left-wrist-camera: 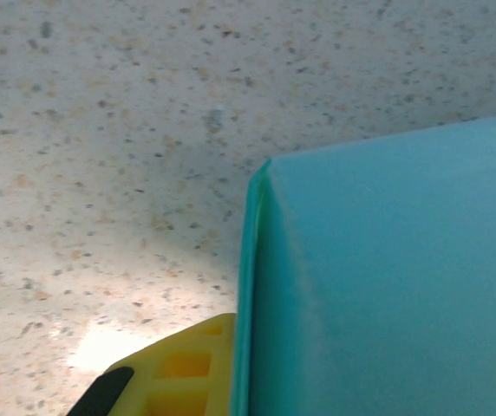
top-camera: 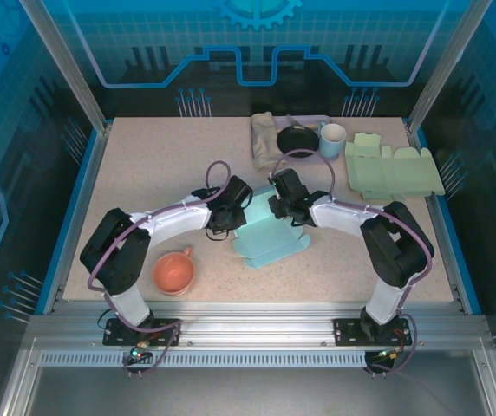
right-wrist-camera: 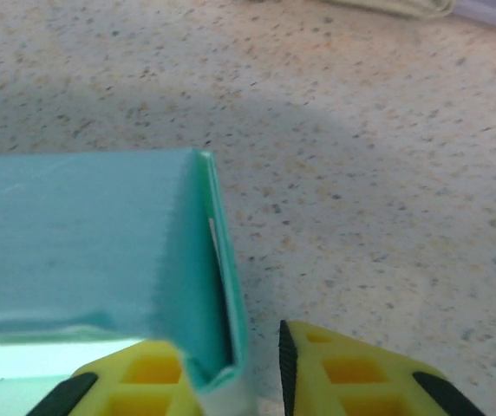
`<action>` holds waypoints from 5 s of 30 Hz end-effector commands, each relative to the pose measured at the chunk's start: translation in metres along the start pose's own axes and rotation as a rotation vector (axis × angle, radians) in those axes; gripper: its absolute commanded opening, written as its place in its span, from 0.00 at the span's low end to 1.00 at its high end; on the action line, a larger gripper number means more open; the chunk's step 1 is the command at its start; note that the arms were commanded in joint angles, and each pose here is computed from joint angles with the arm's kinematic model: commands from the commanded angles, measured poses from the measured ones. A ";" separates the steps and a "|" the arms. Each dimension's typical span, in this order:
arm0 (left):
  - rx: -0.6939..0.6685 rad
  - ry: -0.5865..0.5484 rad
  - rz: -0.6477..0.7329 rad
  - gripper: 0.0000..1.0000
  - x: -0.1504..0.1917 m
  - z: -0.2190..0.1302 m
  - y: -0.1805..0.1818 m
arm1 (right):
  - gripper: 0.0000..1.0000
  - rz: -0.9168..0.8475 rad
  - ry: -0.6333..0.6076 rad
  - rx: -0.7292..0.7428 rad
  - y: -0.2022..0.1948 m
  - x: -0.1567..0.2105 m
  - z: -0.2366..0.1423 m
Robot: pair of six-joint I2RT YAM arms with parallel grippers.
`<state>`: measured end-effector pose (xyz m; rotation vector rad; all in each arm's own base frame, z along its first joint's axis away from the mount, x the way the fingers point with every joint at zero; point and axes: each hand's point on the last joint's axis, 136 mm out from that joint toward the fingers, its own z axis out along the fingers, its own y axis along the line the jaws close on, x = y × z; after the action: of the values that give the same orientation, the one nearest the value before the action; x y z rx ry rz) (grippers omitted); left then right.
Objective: Fold the paper box
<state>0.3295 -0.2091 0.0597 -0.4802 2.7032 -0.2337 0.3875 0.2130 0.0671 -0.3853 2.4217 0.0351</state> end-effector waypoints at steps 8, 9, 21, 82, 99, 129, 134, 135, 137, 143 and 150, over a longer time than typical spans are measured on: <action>-0.165 -0.062 -0.072 0.00 -0.009 -0.012 0.051 | 0.31 0.098 0.054 0.593 -0.113 0.023 -0.048; -0.158 -0.057 -0.073 0.00 -0.008 -0.011 0.050 | 0.33 0.082 0.046 0.546 -0.106 0.020 -0.044; -0.096 -0.027 -0.091 0.00 -0.010 -0.009 0.034 | 0.43 -0.067 -0.012 -0.087 0.005 0.022 -0.020; -0.173 -0.115 0.267 0.00 -0.053 -0.029 0.031 | 0.50 0.083 -0.039 -0.298 0.030 -0.018 -0.129; -0.125 0.075 1.375 0.09 -0.012 -0.068 -0.025 | 0.59 0.230 -0.162 -0.200 -0.068 0.033 -0.196; -0.530 0.181 1.673 0.34 0.022 0.009 -0.018 | 0.59 0.293 -0.050 -0.276 -0.050 0.084 -0.157; -0.539 0.163 1.656 0.38 0.020 0.003 -0.019 | 0.59 0.296 -0.049 -0.278 -0.050 0.085 -0.157; -0.534 0.160 1.650 0.39 0.020 0.002 -0.020 | 0.59 0.295 -0.047 -0.279 -0.049 0.085 -0.157; -0.528 0.147 1.637 0.39 0.019 -0.002 -0.023 | 0.59 0.297 -0.048 -0.278 -0.050 0.085 -0.158; -0.510 0.105 1.597 0.40 0.011 -0.019 -0.032 | 0.59 0.296 -0.049 -0.283 -0.049 0.087 -0.160; -0.465 0.000 1.507 0.43 -0.007 -0.053 -0.060 | 0.59 0.294 -0.055 -0.284 -0.049 0.087 -0.163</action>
<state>0.3301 -0.2528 0.0837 1.5166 2.3425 0.8118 0.2415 0.1250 0.1448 -0.1549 2.3876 0.5112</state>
